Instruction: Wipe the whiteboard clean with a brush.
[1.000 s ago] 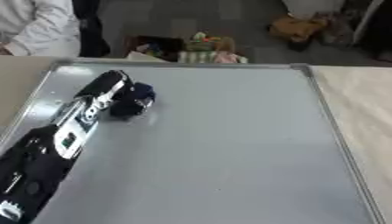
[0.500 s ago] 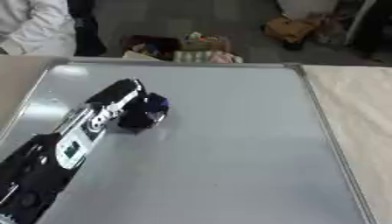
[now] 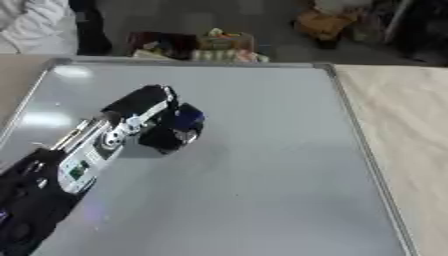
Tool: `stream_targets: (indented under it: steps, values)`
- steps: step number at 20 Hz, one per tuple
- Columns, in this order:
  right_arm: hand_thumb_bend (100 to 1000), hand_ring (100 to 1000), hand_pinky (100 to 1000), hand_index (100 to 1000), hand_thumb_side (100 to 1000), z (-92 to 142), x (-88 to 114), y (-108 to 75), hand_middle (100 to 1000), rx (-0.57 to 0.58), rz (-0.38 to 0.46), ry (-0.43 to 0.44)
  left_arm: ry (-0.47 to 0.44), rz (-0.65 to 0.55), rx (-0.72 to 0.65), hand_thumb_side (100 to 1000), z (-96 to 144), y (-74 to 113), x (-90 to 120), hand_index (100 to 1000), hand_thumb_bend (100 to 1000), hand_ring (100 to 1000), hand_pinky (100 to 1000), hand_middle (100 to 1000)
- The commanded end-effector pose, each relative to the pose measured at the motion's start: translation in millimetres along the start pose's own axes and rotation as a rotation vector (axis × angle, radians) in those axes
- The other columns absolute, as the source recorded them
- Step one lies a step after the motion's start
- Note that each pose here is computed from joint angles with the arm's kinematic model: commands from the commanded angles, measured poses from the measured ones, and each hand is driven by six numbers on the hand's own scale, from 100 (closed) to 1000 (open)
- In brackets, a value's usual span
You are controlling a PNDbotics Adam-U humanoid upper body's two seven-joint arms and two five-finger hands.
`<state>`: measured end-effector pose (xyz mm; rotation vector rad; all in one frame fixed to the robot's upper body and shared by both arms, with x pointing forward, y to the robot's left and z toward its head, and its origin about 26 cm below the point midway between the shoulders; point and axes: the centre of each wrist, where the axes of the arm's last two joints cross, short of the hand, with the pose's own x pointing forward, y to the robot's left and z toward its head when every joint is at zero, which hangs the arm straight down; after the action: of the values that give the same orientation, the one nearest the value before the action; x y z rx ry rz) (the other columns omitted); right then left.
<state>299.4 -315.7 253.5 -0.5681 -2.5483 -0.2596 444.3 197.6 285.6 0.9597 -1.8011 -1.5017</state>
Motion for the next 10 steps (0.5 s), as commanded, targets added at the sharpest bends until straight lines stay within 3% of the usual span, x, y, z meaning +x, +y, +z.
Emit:
stream_targets:
  steps: [1,10]
  values:
    - [100,782,837,834,1000,-3.7,4.2,-2.8,658,-0.001,0.003,-0.015,-0.045,-0.046,0.01,562,7.2,10.4,3.4,587,100,446,398,273]
    - [100,781,836,833,1000,-2.2,3.3,-3.5,659,-0.003,0.005,-0.008,-0.169,-0.092,-0.033,548,21.4,4.6,24.3,585,100,447,397,278]
